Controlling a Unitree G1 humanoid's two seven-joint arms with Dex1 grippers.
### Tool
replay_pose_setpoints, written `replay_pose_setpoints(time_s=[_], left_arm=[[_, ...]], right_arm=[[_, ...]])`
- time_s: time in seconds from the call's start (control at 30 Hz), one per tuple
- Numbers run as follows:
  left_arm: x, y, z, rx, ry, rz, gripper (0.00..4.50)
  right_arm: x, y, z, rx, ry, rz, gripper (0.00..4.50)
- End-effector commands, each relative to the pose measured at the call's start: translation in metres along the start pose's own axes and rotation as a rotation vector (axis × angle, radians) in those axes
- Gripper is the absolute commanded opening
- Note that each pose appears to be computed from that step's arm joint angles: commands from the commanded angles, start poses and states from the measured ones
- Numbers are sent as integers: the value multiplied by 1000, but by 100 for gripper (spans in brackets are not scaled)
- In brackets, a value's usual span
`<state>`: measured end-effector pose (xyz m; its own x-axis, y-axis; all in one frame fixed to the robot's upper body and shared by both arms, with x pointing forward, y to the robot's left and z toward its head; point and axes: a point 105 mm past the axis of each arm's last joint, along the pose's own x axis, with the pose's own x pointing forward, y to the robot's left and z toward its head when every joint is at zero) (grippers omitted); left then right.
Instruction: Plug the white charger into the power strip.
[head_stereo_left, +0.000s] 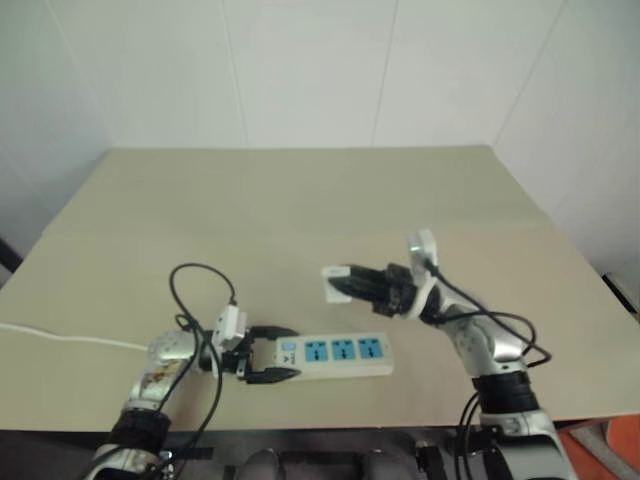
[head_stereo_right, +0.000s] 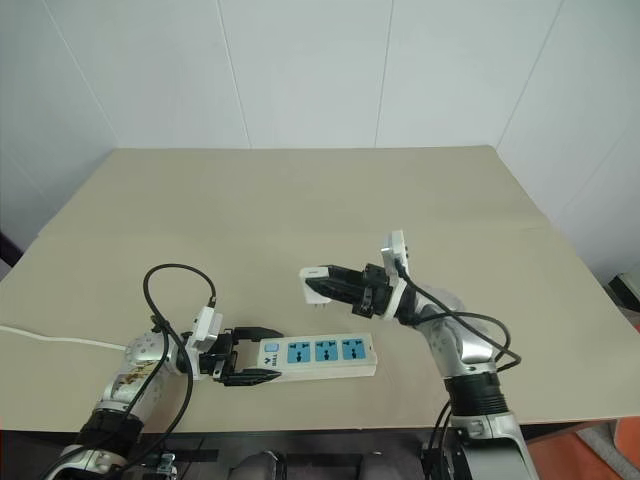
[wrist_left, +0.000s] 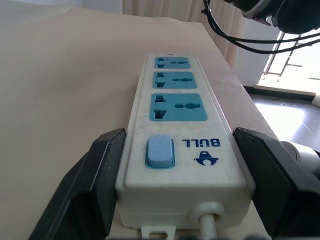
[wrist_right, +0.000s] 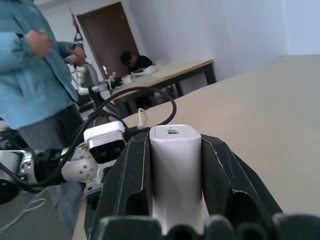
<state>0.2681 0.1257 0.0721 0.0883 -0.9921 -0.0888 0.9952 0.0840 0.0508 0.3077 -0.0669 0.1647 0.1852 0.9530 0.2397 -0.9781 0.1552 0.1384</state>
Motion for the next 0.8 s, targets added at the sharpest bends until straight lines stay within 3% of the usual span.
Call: replay_pose_setpoints(time_s=[0.03,0.37,0.8], left_arm=[[2,-2,0,28,19,-13,323],[-1,0,-3,36,29,13,323],[-1,3,-4,34,31,25,323]], right_arm=[[2,9,0,-45,-83,72,113],[6,19,-36,-114,-21,114,113],[12,19,-59,-129,20,91,113]])
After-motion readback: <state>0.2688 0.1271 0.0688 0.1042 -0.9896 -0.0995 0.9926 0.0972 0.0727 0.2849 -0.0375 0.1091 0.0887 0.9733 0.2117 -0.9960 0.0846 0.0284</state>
